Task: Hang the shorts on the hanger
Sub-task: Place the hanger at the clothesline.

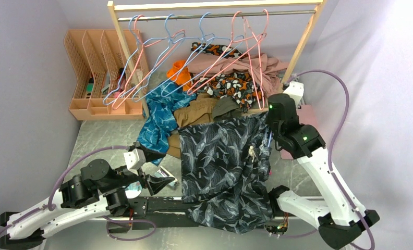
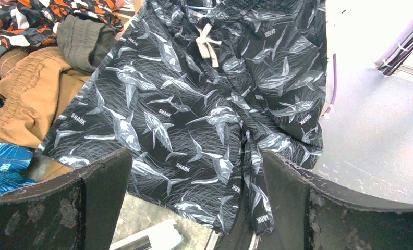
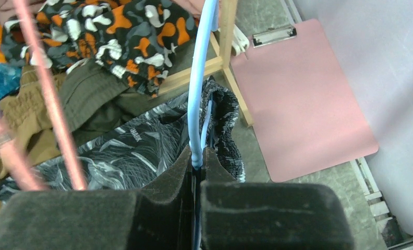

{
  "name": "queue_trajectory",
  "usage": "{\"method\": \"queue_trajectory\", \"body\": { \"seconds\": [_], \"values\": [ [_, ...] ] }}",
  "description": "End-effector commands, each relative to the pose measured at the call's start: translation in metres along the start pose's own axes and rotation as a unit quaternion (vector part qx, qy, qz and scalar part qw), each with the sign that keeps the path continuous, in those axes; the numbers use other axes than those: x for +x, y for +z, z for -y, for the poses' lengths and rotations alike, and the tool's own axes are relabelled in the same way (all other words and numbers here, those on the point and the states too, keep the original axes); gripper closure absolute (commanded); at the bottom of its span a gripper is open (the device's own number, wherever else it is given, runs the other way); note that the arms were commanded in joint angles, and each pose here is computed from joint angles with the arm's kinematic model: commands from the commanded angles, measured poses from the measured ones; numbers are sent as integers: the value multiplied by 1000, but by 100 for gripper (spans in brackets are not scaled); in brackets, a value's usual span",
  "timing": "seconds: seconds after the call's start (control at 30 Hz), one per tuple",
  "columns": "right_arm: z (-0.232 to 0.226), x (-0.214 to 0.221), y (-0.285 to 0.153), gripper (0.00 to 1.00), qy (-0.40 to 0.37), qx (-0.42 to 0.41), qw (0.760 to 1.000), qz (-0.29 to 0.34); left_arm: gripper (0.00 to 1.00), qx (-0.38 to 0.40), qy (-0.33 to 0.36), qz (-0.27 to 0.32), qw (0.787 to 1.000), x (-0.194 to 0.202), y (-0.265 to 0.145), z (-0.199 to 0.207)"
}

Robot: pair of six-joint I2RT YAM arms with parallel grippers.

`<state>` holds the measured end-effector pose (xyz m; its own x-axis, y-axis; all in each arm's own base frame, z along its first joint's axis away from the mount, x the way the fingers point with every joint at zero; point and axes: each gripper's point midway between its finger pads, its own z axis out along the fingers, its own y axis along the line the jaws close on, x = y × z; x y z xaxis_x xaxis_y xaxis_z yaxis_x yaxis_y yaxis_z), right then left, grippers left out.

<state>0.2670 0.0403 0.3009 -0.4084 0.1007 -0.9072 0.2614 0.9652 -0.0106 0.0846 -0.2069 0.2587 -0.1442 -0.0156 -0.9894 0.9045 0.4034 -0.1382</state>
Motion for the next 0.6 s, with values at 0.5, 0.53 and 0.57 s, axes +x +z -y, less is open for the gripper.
{"method": "queue_trajectory", "body": {
  "seconds": [0.5, 0.53, 0.57],
  "values": [
    [15, -98, 38, 100, 158, -105, 967, 171, 1, -2, -4, 7, 1000, -2, -2, -1],
    [13, -104, 38, 100, 154, -114, 965, 178, 1, -3, -4, 8, 1000, -3, -2, -1],
    [10, -108, 38, 100, 149, -123, 964, 184, 1, -3, -4, 9, 1000, -3, -2, -1]
  ]
}}
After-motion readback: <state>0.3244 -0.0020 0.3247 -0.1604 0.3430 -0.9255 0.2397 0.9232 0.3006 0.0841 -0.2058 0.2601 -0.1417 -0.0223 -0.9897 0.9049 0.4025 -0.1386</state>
